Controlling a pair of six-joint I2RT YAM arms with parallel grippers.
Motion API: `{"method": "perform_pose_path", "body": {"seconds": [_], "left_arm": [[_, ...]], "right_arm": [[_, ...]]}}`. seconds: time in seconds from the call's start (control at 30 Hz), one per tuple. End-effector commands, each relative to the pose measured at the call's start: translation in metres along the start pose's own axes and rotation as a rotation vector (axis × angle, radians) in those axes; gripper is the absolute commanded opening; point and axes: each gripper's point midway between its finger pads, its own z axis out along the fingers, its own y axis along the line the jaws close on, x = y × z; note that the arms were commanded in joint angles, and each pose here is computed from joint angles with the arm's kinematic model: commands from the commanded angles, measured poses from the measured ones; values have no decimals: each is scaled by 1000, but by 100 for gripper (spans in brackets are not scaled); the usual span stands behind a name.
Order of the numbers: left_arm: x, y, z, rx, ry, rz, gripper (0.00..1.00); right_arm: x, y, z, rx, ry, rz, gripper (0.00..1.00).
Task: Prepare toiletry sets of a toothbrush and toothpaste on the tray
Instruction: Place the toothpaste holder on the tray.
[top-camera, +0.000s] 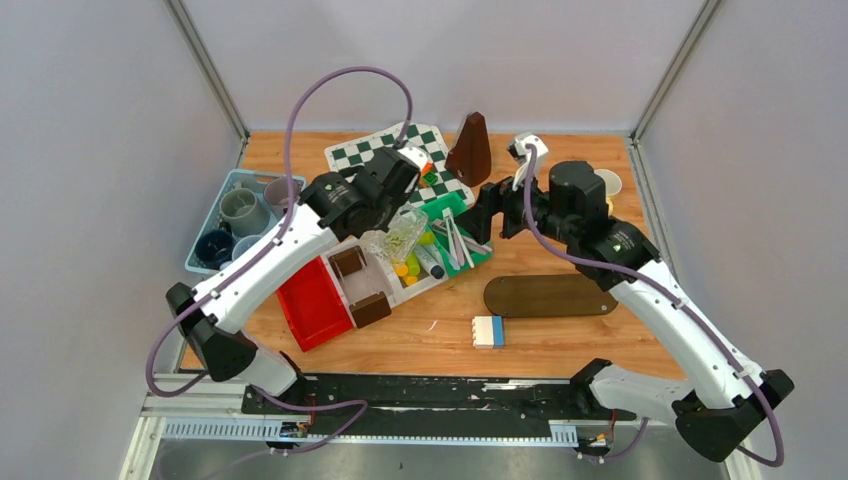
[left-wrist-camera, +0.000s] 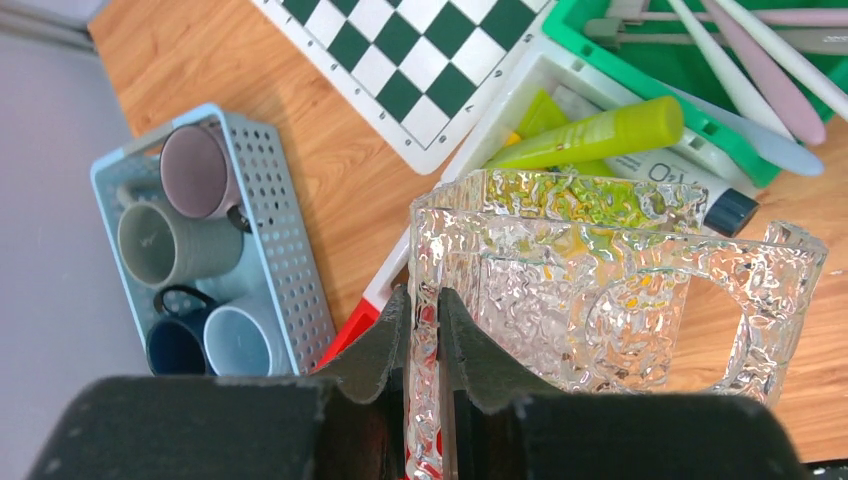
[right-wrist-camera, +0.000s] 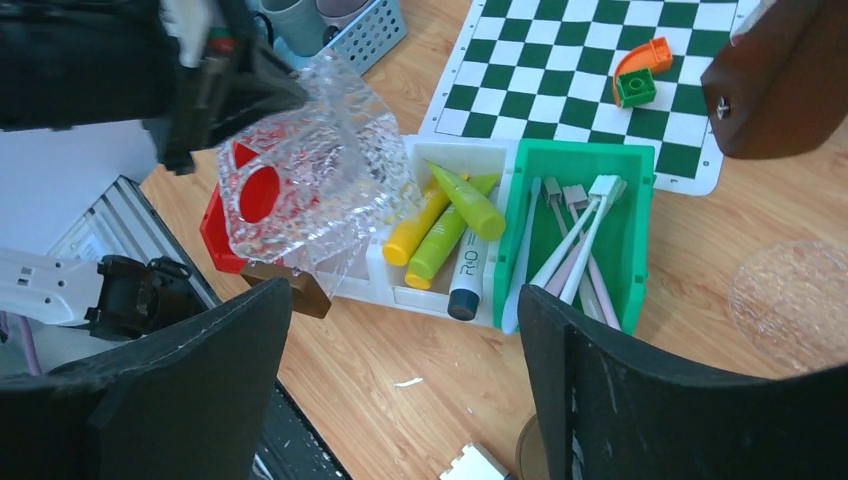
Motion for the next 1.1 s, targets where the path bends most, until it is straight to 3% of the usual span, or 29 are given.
{"method": "perform_pose_path", "body": {"seconds": [0.0, 0.23, 0.47, 0.7, 1.07], "left_arm": [[-30, -14, -3, 27, -71, 57, 0], [-46, -42, -4, 77, -112, 129, 0], [-48, -69, -9, 130, -128, 233, 0], [-49, -83, -13, 161, -140, 248, 0], [-56, -94, -19, 215, -168, 235, 0]], "right_arm": [[-11, 17, 3, 16, -31, -145, 83], [15, 31, 20, 17, 33, -211, 76], [20, 15, 30, 92, 32, -235, 61], [26, 13, 39, 86, 41, -251, 46], [55, 3, 50, 94, 98, -274, 37]]}}
